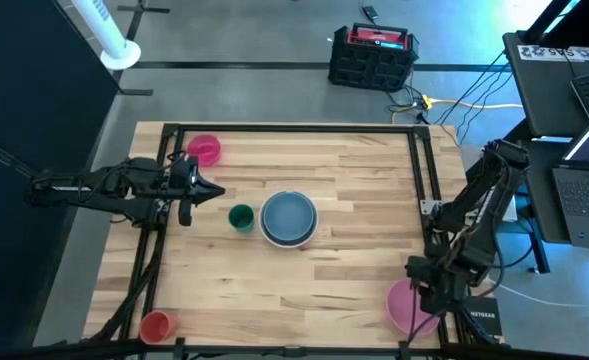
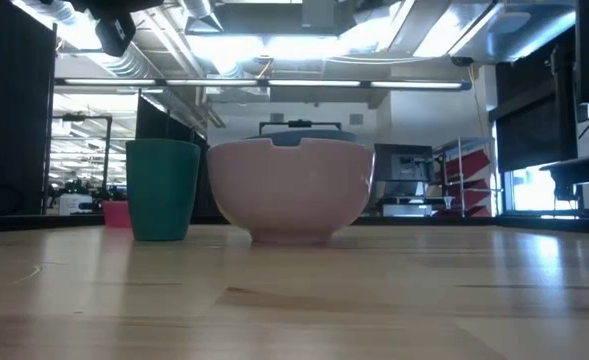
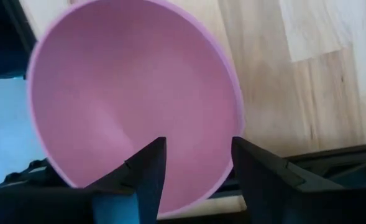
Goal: Nest bowls inside each other
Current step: Stack the pink bowl into the blue bowl, then stack the red bowl into the pink bowl
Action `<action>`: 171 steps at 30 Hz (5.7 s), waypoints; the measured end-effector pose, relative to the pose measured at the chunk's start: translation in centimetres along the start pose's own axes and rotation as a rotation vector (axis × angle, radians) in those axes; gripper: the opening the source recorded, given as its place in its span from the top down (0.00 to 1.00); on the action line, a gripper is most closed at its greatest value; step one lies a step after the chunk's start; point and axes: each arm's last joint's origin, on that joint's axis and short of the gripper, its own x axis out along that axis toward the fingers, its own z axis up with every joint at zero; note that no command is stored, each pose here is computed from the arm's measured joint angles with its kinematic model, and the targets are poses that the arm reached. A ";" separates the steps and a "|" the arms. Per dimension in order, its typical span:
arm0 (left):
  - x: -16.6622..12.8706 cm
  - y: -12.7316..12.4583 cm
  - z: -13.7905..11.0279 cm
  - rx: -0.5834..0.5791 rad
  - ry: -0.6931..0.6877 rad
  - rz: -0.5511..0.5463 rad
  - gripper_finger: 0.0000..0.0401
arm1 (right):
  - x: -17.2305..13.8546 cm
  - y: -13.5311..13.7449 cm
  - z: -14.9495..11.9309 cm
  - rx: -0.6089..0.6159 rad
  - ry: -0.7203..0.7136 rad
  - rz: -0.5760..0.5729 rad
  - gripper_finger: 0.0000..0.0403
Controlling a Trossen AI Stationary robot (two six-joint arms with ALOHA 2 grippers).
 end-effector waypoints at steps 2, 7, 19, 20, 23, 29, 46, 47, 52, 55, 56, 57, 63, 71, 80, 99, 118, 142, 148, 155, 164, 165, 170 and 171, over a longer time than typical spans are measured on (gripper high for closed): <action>0.0 0.0 0.0 -0.005 0.000 0.000 1.00 | 0.5 -0.2 0.0 0.006 -0.001 -0.001 0.58; 0.0 0.0 0.0 -0.001 0.000 0.000 1.00 | 1.0 -0.6 0.0 0.012 -0.004 -0.013 0.58; 0.0 0.0 0.0 0.003 0.000 0.000 1.00 | 0.7 -1.3 -0.1 0.049 -0.008 -0.015 0.58; 0.0 0.0 0.0 0.005 0.000 0.000 1.00 | 0.8 -1.3 -0.1 0.053 -0.007 -0.009 0.58; 0.0 0.0 0.0 0.008 0.000 0.000 1.00 | 1.3 -1.4 -0.1 0.065 -0.007 0.008 0.58; 0.0 0.0 0.0 0.014 0.000 0.000 1.00 | 2.3 -1.6 -0.2 0.088 -0.005 0.042 0.58; 0.0 0.0 0.0 0.027 -0.001 0.000 1.00 | 3.5 -2.4 -0.2 0.129 0.004 0.035 0.96; 0.0 0.0 0.0 0.030 0.000 0.000 1.00 | 3.5 -2.4 -0.1 0.134 0.003 0.035 0.97; 0.0 0.0 0.0 0.030 -0.004 -0.001 1.00 | 2.4 -1.7 2.4 0.140 -0.047 0.072 0.99; 0.0 0.0 0.1 0.030 -0.008 -0.002 1.00 | 1.4 -1.3 4.4 0.137 -0.093 0.096 0.99; 0.0 0.0 0.1 0.030 -0.009 -0.002 1.00 | 1.0 -1.3 5.1 0.136 -0.110 0.102 0.99; 0.0 0.0 0.1 0.029 -0.010 -0.003 1.00 | 0.6 -1.2 5.8 0.135 -0.127 0.108 0.99; 0.0 0.0 0.1 0.027 -0.015 -0.004 1.00 | -1.7 -1.6 10.3 0.113 -0.229 0.106 1.00; 0.0 0.0 0.1 0.024 -0.014 -0.004 1.00 | -4.7 -2.2 20.0 0.010 -0.298 0.009 1.00; 0.0 0.0 0.0 0.019 0.000 0.001 1.00 | -8.7 -4.6 28.9 -0.049 -0.384 -0.054 1.00; -0.1 0.3 -0.7 0.020 0.073 0.025 1.00 | -6.6 -8.6 37.3 -0.067 -0.276 -0.095 1.00; -0.1 0.1 -0.3 0.058 0.028 0.010 1.00 | -4.3 -9.9 39.0 -0.062 -0.263 -0.111 1.00; -0.1 0.1 -0.3 0.065 0.026 0.009 1.00 | -5.1 -9.7 39.3 -0.077 -0.259 -0.035 0.70; -0.1 0.1 -0.2 0.075 0.025 0.008 1.00 | -6.9 -9.2 39.4 -0.093 -0.284 -0.032 0.58; -0.1 0.1 -0.2 0.088 0.023 0.008 1.00 | -9.3 -8.6 39.5 -0.115 -0.327 -0.028 0.50; -0.1 0.1 -0.2 0.137 0.023 0.008 1.00 | -13.5 -8.5 38.5 -0.128 -0.346 -0.216 0.50; -0.1 0.1 -0.1 0.140 0.026 0.013 1.00 | -14.1 -8.5 38.1 -0.125 -0.334 -0.257 0.50; 0.0 0.7 2.1 0.145 0.065 0.156 0.99 | -17.9 -7.7 34.9 -0.105 -0.368 -0.345 0.50; 0.0 0.9 2.6 0.150 0.082 0.196 0.99 | -18.7 -7.4 34.0 -0.098 -0.390 -0.354 0.50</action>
